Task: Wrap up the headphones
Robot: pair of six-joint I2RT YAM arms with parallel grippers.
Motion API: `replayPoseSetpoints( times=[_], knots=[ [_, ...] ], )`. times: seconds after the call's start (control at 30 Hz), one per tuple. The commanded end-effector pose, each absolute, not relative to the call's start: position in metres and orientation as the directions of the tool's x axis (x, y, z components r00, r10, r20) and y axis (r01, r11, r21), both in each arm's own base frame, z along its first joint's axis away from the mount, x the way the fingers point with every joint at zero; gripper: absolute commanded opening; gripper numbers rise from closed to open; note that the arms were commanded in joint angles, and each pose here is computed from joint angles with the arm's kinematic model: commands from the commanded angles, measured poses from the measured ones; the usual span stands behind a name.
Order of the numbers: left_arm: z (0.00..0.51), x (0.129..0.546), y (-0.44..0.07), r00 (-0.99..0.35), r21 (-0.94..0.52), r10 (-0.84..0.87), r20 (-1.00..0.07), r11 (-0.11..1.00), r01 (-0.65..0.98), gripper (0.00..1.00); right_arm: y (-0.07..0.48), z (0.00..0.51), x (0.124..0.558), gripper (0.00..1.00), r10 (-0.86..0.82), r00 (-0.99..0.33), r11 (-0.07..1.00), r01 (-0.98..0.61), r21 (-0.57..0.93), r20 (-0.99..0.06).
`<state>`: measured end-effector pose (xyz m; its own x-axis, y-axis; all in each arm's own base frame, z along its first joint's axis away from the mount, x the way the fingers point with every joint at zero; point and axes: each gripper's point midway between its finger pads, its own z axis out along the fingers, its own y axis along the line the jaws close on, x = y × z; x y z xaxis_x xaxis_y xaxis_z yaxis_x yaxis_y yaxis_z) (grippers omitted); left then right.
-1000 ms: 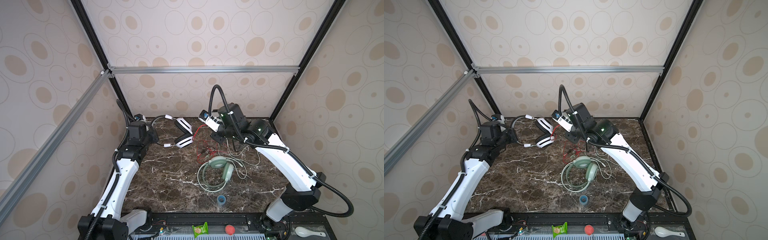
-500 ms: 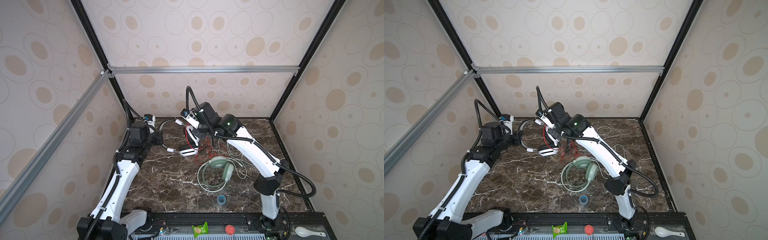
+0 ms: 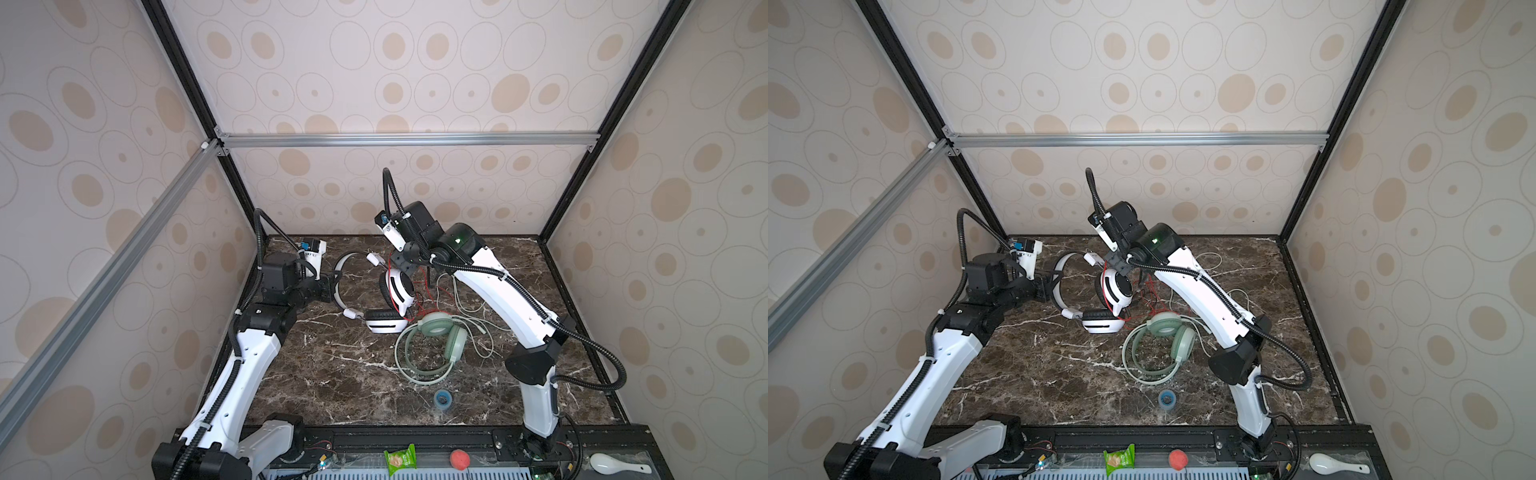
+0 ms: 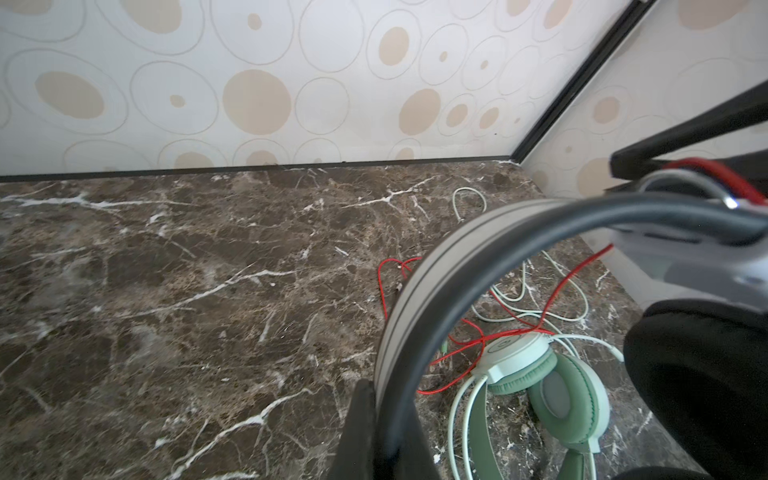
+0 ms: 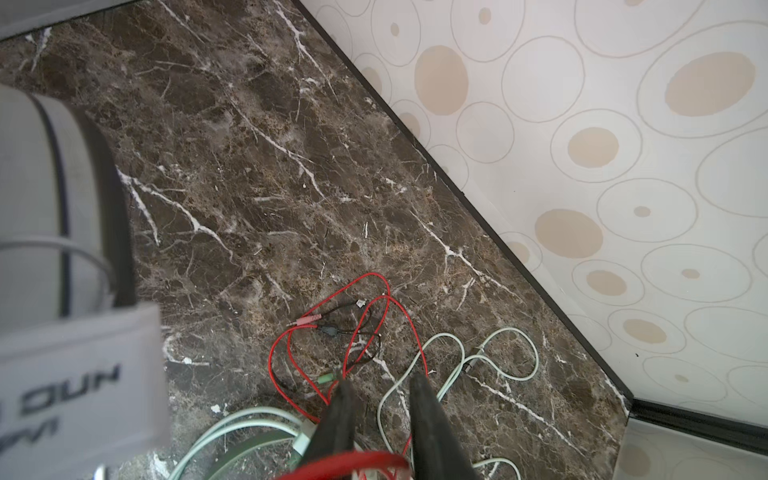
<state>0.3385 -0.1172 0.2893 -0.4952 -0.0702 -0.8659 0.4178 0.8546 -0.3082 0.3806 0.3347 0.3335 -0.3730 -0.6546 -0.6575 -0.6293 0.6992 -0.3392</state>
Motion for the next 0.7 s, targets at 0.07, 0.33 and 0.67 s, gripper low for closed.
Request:
replayPoseSetpoints(
  times=[0.07, 0.33, 0.67],
  knots=[
    [0.331, 0.324, -0.137, -0.397, -0.369, -0.158, -0.904, 0.757, 0.540, 0.00, 0.331, 0.349, 0.372, 0.36, -0.613, -0.372, 0.721, -0.624, -0.301, -0.697],
    [0.334, 0.311, -0.142, -0.395, -0.416, -0.209, -0.895, 0.713, 0.564, 0.00, 0.319, 0.355, 0.372, 0.53, -0.550, -0.405, 0.754, -0.617, -0.225, -0.730],
    [0.367, 0.295, -0.152, -0.358, -0.481, -0.322, -0.877, 0.595, 0.644, 0.00, 0.322, 0.354, 0.359, 0.71, -0.508, -0.387, 0.724, -0.676, -0.137, -0.770]
  ],
)
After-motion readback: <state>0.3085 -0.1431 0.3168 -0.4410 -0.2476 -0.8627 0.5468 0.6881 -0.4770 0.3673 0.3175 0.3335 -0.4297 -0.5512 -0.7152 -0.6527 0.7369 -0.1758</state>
